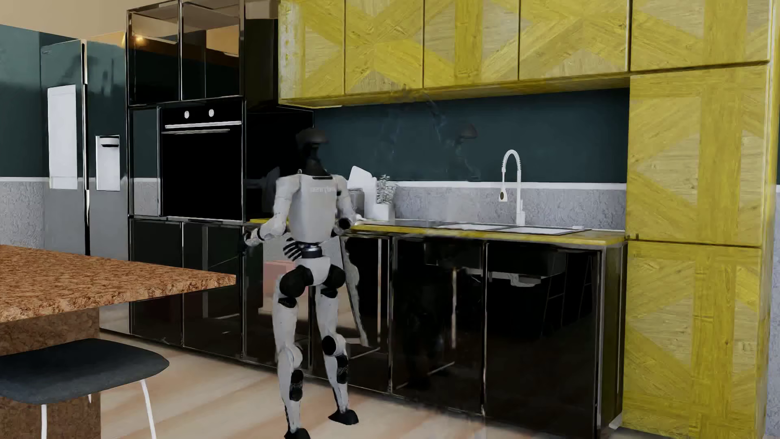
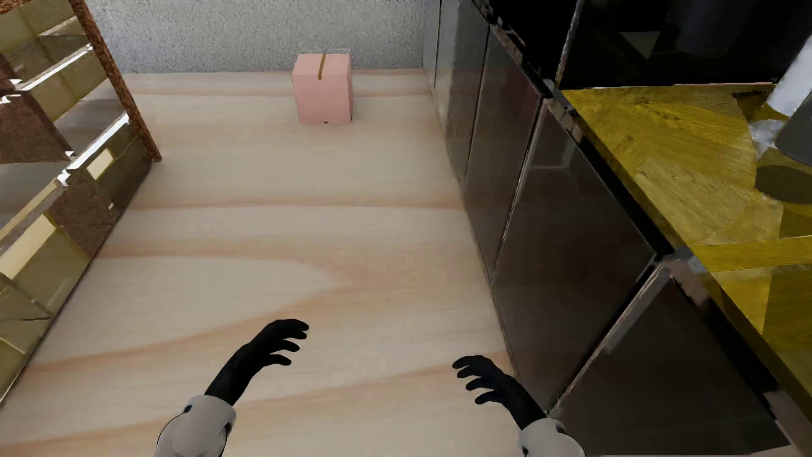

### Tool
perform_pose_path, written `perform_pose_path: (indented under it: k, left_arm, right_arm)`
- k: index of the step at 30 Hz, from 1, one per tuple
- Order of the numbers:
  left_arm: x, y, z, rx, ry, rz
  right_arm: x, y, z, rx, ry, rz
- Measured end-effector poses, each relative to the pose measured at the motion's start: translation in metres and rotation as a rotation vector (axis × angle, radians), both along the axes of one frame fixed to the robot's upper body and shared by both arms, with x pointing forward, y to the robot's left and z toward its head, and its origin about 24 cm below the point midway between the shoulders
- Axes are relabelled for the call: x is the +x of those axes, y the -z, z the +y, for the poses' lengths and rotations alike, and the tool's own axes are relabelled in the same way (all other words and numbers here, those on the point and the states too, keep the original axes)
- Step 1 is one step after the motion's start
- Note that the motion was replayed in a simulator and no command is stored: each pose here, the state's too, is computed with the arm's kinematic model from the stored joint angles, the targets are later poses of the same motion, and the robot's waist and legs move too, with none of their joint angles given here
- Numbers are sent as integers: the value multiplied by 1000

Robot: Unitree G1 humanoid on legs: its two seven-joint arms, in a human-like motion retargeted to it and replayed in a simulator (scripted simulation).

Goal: Extend upward

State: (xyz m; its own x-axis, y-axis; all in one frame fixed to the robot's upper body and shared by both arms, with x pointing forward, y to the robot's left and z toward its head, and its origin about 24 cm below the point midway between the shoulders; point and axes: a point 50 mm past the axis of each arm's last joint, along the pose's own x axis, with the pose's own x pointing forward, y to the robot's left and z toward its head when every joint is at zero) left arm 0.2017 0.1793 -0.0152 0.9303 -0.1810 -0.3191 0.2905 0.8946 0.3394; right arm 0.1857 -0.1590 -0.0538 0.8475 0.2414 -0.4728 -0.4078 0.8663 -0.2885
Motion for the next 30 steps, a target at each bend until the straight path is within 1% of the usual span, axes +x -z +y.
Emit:
perform_pose_path:
  k: [19, 24, 28, 29, 30]
  left_arm:
    - [2, -6, 1, -1, 0, -28]
    - [15, -35, 9, 14, -7, -147]
    - [30, -74, 21, 47, -20, -305]
    - [34, -86, 24, 54, -24, -355]
    - [38, -98, 28, 64, -35, -405]
  right_arm:
    - [6, -9, 3, 6, -19, -43]
    - [26, -42, -2, 6, -31, -187]
    - [48, -86, -10, 7, -17, -373]
    - [52, -100, -9, 11, -32, -431]
    - [58, -115, -17, 4, -4, -491]
